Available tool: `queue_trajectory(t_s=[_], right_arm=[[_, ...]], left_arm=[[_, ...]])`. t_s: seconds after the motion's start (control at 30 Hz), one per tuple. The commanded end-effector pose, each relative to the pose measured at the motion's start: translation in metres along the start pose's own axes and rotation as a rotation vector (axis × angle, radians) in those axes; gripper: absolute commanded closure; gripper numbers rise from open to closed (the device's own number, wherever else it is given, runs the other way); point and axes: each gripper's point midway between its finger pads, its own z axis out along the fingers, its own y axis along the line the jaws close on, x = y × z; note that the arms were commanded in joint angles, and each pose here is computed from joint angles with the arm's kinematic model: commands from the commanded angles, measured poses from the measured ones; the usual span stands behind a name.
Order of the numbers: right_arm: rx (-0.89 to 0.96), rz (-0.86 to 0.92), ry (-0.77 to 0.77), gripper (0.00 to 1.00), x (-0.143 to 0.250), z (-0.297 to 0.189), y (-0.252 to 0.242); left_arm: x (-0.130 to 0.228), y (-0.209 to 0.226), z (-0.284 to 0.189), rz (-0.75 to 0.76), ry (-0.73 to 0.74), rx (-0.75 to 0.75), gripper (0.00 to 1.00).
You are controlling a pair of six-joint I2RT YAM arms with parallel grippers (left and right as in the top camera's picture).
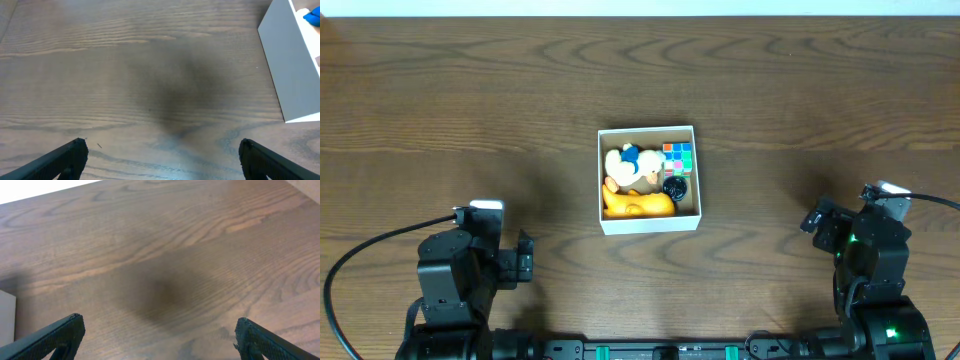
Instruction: Pack container
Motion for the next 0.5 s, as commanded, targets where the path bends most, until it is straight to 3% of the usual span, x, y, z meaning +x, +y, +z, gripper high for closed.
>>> queue_trajectory(t_s=[0.0,0.23,0.47], right_arm=[[0.004,0.004,0.015,0.01,0.008,-0.005,-0.004],[-0.242,-0.119,-0.050,0.01,0.024,-0.052,0.012],[-0.276,-0.094,-0.219,0.01,0.025,-0.052,0.011]], left_arm=[[0.001,0.002,0.001,-0.009,0.007,-0.009,0.02],[0.001,0.002,0.001,-0.010,0.007,-0.009,0.02],[0.001,0.002,0.001,-0.009,0.007,-0.009,0.02]])
